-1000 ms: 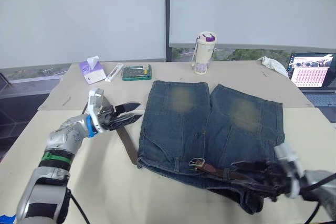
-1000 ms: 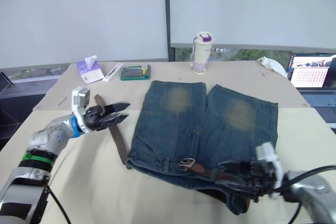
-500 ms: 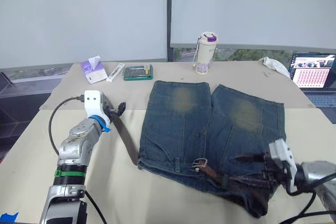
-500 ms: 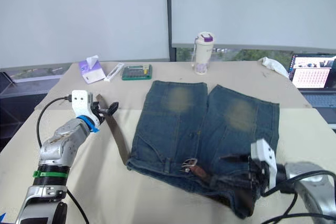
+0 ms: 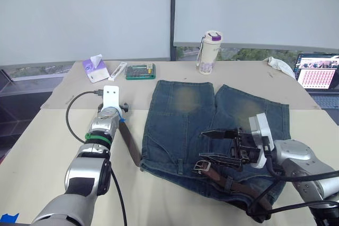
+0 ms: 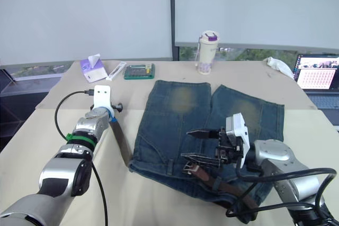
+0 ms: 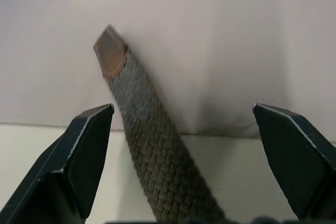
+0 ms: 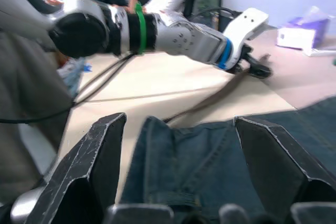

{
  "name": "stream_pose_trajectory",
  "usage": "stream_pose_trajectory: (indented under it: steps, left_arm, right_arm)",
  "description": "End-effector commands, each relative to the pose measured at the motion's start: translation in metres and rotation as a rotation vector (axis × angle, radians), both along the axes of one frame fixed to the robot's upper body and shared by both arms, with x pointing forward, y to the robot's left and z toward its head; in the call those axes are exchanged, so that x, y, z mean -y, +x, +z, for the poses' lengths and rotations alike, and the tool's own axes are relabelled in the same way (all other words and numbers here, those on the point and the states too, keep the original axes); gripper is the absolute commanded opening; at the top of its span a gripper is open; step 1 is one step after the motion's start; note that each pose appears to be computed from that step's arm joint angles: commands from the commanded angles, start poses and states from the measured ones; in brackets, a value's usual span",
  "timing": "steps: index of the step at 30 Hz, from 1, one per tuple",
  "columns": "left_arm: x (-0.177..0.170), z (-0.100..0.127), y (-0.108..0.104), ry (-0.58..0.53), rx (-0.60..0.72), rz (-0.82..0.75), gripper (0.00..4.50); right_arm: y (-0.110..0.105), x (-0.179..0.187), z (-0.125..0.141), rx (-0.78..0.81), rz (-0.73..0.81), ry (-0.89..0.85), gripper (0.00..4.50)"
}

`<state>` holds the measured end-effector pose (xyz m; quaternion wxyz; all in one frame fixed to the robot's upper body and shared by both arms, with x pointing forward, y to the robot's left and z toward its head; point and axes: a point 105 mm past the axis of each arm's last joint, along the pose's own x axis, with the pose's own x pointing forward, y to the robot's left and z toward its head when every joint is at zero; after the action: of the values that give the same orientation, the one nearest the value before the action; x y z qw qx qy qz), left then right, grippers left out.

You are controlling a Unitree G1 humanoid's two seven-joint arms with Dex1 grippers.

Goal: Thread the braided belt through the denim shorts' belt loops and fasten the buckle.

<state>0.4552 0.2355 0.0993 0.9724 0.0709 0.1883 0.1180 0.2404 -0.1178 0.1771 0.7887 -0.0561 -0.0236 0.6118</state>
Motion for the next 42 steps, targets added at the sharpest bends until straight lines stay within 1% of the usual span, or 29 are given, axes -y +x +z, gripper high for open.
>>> stream_pose_trajectory:
  steps: [1,2,5,8,9,11,12,14,15,16,18,21,22,24,25,26,28,29,31,34,36,39,40,42]
  left_arm:
    - [-0.010,0.018,0.005,-0.024,0.060,0.057,4.50]
    - [-0.015,0.018,0.004,-0.019,0.062,0.091,4.50]
    - [-0.021,0.015,0.001,-0.037,0.067,0.133,3.71]
    - [-0.026,0.014,-0.001,-0.048,0.082,0.170,2.74]
    - [-0.028,0.014,-0.002,-0.054,0.085,0.183,2.31]
    - [-0.031,0.014,-0.003,-0.063,0.093,0.200,1.70]
    - [-0.032,0.014,-0.003,-0.064,0.095,0.201,1.26]
    - [-0.033,0.014,-0.003,-0.101,0.114,0.215,0.66]
    - [-0.033,0.015,-0.003,-0.102,0.122,0.212,0.26]
    - [-0.032,0.016,-0.002,-0.107,0.135,0.206,0.01]
    - [-0.026,0.018,0.000,-0.121,0.154,0.171,0.01]
    - [-0.025,0.014,-0.002,-0.148,0.160,0.183,0.01]
    - [-0.025,0.015,-0.002,-0.141,0.169,0.179,0.01]
    - [-0.016,0.030,0.003,-0.107,0.270,0.099,0.01]
    - [-0.005,0.045,0.005,-0.071,0.355,0.022,0.01]
    - [0.007,0.059,0.006,-0.027,0.433,-0.054,0.01]
    - [0.034,0.082,0.003,0.107,0.558,-0.213,0.01]
    - [0.048,0.090,-0.001,0.169,0.608,-0.288,0.01]
    - [0.085,0.101,-0.014,0.346,0.717,-0.497,0.01]
    - [0.136,0.102,-0.043,0.622,0.853,-0.799,0.01]
    - [0.160,0.100,-0.063,0.746,0.941,-0.946,0.01]
    - [0.175,0.098,-0.078,0.829,1.018,-1.043,0.01]
    - [0.184,0.098,-0.085,0.886,1.056,-1.087,0.01]
    - [0.194,0.096,-0.096,0.958,1.109,-1.143,0.01]
  right_arm:
    - [0.000,0.002,0.004,0.051,-0.033,-0.001,3.67]
    - [0.001,0.003,0.004,0.055,-0.042,-0.002,3.67]
    - [0.002,0.008,0.003,0.065,-0.067,-0.007,3.69]
    - [0.005,0.012,0.004,0.076,-0.085,-0.009,3.69]
    - [0.006,0.012,0.004,0.078,-0.088,-0.010,3.69]
    - [0.007,0.013,0.005,0.084,-0.090,-0.012,3.69]
    - [0.008,0.013,0.005,0.086,-0.090,-0.012,3.69]
    - [0.010,0.013,0.006,0.095,-0.090,-0.015,3.69]
    - [0.011,0.013,0.007,0.097,-0.089,-0.015,3.69]
    - [0.012,0.013,0.007,0.099,-0.089,-0.016,3.69]
    - [0.015,0.014,0.007,0.101,-0.096,-0.018,3.69]
    - [0.018,0.015,0.005,0.105,-0.108,-0.028,3.69]
    - [0.019,0.014,0.006,0.109,-0.115,-0.030,3.69]
    - [0.026,0.015,0.007,0.104,-0.157,-0.027,3.69]
    - [0.033,0.016,0.010,0.099,-0.210,-0.010,3.69]
    - [0.039,0.016,0.013,0.082,-0.258,0.016,3.69]
    - [0.051,0.016,0.017,0.038,-0.348,0.071,3.69]
    - [0.055,0.015,0.019,0.023,-0.383,0.089,3.69]
    - [0.061,0.010,0.023,-0.029,-0.438,0.136,3.69]
    - [0.065,0.003,0.030,-0.130,-0.467,0.202,3.69]
    - [0.068,-0.004,0.034,-0.249,-0.479,0.272,3.69]
    - [0.069,-0.012,0.037,-0.371,-0.484,0.325,3.69]
    - [0.072,-0.015,0.046,-0.405,-0.490,0.396,3.69]
    - [0.077,-0.017,0.056,-0.467,-0.512,0.494,3.69]
